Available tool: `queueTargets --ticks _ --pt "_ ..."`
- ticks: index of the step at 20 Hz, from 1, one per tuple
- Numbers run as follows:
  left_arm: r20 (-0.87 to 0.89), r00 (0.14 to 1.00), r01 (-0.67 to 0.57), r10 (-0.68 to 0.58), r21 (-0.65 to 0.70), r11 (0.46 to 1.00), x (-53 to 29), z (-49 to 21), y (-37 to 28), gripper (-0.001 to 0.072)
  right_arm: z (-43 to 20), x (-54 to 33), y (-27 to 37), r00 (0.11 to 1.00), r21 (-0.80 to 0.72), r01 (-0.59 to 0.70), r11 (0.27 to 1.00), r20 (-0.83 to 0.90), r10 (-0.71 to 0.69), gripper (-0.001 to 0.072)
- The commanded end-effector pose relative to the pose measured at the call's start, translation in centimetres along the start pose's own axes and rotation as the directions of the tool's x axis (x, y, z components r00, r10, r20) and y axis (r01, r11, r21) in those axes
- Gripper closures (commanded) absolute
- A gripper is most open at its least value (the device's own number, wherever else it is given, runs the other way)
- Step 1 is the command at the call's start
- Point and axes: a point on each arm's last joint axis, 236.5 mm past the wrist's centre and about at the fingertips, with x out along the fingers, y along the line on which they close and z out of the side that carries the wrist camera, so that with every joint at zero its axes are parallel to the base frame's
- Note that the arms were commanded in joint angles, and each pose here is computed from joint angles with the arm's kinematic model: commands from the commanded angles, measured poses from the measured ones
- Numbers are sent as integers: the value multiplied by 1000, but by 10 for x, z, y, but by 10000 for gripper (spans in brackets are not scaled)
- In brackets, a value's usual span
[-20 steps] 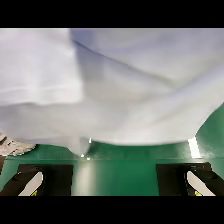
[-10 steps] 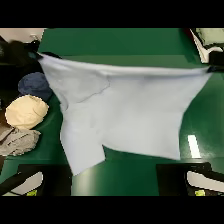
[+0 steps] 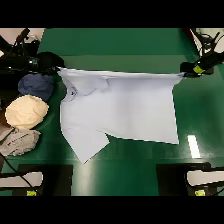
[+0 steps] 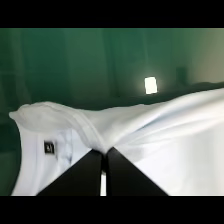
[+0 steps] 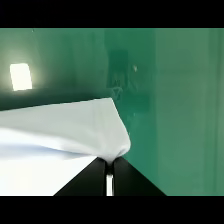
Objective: Fold the shirts.
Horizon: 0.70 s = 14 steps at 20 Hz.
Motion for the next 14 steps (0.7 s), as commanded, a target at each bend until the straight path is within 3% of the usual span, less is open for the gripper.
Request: queueTargets --ticks 1,4,10,14 --pt "106 993 -55 57 -25 998 19 25 28 684 28 13 8 993 17 -33 999 110 31 699" --pt "87 994 -67 65 19 998 20 20 31 684 7 15 7 1000 15 -23 1000 21 22 700" --pt "-279 947 -139 161 95 986 15 -72 58 684 -52 23 18 980 -14 -15 1000 -200 12 699" --pt "-378 912 -146 161 69 987 19 -108 67 683 -102 53 31 946 -33 -33 999 -324 21 699"
